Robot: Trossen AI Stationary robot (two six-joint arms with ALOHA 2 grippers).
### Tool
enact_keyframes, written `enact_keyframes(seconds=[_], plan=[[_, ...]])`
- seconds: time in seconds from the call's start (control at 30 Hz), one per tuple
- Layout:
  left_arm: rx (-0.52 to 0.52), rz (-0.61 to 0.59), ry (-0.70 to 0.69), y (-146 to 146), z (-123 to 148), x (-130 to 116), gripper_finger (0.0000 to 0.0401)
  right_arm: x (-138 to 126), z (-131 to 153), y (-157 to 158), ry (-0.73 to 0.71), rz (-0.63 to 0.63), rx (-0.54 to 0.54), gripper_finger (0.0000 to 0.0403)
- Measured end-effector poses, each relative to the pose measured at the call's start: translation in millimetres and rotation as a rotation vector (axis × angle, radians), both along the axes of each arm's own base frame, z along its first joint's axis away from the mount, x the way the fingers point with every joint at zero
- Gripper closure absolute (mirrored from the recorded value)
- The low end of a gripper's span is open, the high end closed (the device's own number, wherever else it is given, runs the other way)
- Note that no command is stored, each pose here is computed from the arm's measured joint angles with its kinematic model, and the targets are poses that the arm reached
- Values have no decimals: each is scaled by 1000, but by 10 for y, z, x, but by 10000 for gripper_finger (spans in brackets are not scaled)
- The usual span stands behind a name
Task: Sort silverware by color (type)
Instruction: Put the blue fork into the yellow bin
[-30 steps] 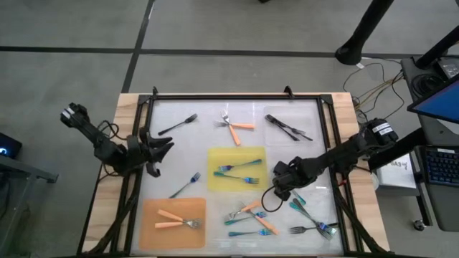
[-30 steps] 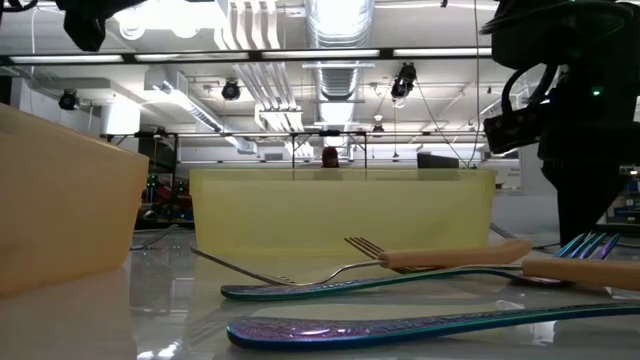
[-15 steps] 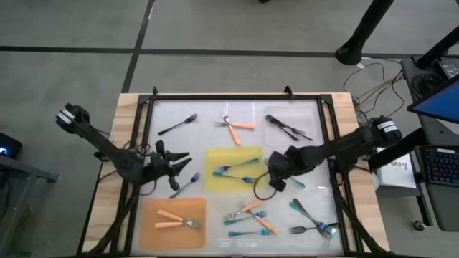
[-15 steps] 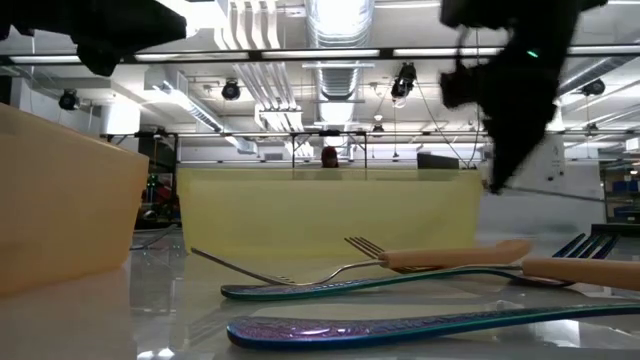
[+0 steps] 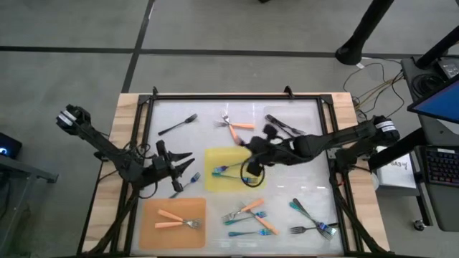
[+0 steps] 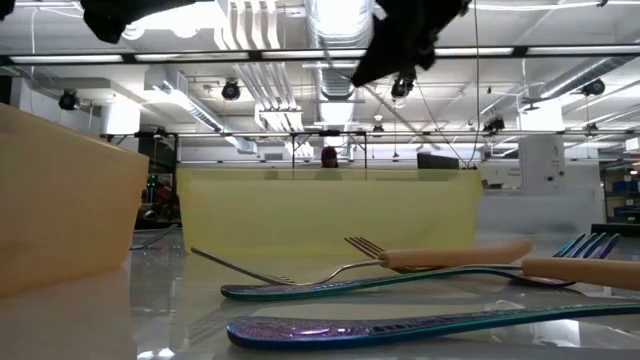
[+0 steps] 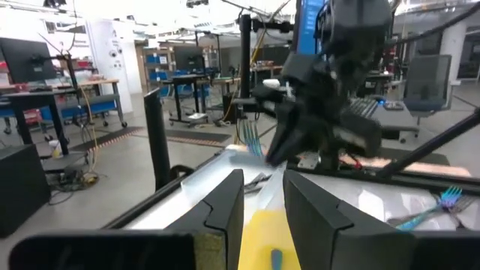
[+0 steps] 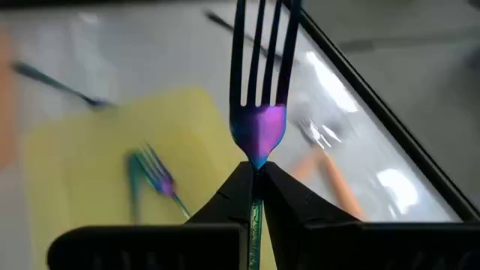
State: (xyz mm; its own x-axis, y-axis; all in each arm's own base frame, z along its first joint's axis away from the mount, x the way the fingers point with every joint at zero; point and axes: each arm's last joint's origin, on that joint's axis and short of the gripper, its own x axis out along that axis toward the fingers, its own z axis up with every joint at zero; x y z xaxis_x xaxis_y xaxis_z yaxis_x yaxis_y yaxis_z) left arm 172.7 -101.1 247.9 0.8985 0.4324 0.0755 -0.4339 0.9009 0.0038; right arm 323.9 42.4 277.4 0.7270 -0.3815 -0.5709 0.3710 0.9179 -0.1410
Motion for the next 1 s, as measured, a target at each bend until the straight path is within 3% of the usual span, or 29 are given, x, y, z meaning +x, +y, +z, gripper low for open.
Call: enact_keyframes(seconds=[0.1, 0.3, 0.5, 0.7, 1.0], plan=[[5, 10, -5, -11, 75, 14, 324, 165, -176, 47, -41, 71, -7, 390], [-11, 116, -14, -10, 254, 31, 324, 341, -627, 75, 77, 87, -28, 390], [-86, 190, 34, -39, 183, 16, 324, 376, -759, 87, 107, 74, -4, 380], [-352, 33, 166, -48, -20, -91, 324, 320, -577, 78, 56, 79, -2, 339], [-699, 128, 559, 14, -236, -236, 323, 97, -287, 38, 53, 59, 22, 316]])
